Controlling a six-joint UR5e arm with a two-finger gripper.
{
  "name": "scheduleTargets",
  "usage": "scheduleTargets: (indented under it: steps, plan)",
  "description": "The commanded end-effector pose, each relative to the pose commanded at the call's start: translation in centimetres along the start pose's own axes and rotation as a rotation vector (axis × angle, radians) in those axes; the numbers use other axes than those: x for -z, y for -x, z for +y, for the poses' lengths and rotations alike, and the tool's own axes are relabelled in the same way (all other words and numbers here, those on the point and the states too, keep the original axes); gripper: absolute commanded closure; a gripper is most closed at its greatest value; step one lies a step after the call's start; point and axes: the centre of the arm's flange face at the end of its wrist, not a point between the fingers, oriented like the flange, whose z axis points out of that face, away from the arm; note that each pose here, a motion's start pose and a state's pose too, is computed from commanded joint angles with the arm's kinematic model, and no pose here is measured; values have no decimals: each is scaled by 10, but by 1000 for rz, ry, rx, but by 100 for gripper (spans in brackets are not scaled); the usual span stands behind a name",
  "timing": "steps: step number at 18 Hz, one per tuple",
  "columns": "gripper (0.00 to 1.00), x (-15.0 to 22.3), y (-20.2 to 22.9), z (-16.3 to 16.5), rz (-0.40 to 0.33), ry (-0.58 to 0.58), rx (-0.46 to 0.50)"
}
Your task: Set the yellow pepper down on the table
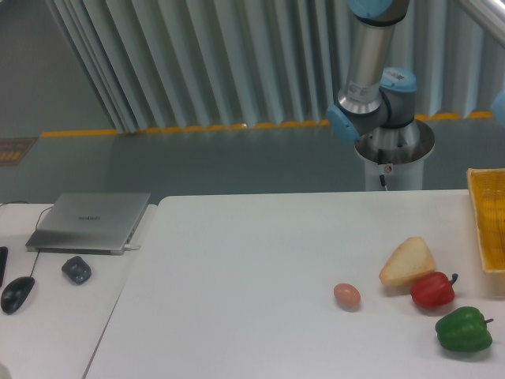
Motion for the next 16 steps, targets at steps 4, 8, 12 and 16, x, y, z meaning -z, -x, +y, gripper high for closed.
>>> scheduleTargets:
  steps: [4,8,12,16]
  plan:
    - [44,4,0,4,-3,5,4]
    - [55,28,-1,9,-21,25,8]
    - [61,50,-3,13,-26,20,11]
    - [61,84,-1,8,-71,-82,60]
